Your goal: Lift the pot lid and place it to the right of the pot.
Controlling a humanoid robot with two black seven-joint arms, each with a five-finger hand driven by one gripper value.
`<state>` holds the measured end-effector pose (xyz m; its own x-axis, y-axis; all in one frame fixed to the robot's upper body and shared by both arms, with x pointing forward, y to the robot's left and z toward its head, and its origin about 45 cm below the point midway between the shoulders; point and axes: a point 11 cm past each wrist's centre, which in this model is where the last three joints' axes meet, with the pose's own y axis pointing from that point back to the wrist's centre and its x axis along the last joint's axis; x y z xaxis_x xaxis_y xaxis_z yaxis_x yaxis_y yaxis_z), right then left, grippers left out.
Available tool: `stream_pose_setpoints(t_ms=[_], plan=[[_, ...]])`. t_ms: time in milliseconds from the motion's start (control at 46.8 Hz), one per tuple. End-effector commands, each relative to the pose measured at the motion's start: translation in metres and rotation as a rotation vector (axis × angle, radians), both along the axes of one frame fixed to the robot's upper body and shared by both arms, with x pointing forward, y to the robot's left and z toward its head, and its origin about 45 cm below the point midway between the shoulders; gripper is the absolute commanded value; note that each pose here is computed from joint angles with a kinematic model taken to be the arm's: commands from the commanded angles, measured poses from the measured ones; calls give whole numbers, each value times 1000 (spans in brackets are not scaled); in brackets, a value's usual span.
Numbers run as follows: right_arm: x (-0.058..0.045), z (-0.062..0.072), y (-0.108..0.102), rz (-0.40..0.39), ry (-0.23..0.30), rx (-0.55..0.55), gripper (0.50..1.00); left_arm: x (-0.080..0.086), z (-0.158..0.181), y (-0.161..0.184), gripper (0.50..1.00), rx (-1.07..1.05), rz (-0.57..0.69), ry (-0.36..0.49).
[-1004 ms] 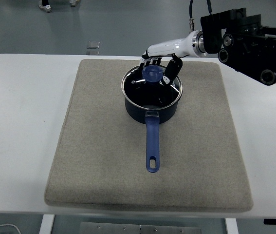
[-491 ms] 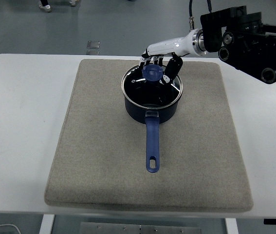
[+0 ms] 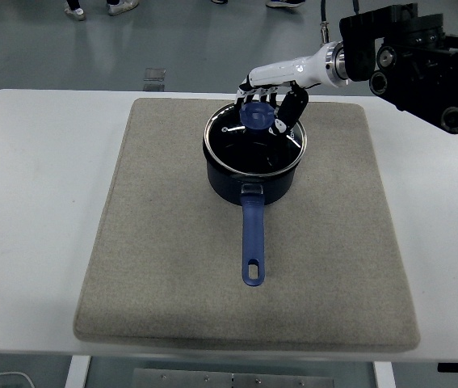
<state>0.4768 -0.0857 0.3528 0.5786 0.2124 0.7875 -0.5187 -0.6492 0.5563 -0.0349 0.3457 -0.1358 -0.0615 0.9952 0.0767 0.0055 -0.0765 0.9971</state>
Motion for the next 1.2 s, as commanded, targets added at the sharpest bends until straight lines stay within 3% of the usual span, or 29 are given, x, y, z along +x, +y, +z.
stream_pose_setpoints(t_ms=[0, 150, 406, 726, 962, 1175], plan=[[2, 8, -3, -6, -7, -1, 543, 0, 0, 0, 1000, 0, 0, 0], [5, 22, -9, -15, -19, -4, 507, 0, 0, 0, 1000, 0, 1, 0], [10, 24, -28, -50, -18, -13, 500, 0, 0, 0, 1000, 0, 0, 0], [24, 29, -77, -163, -31, -9, 500, 0, 0, 0, 1000, -1, 0, 0], [30, 19, -119, -254, -16, -5, 500, 0, 0, 0, 1000, -1, 0, 0], [32, 2, -164, -349, -1, -11, 500, 0, 0, 0, 1000, 0, 0, 0]])
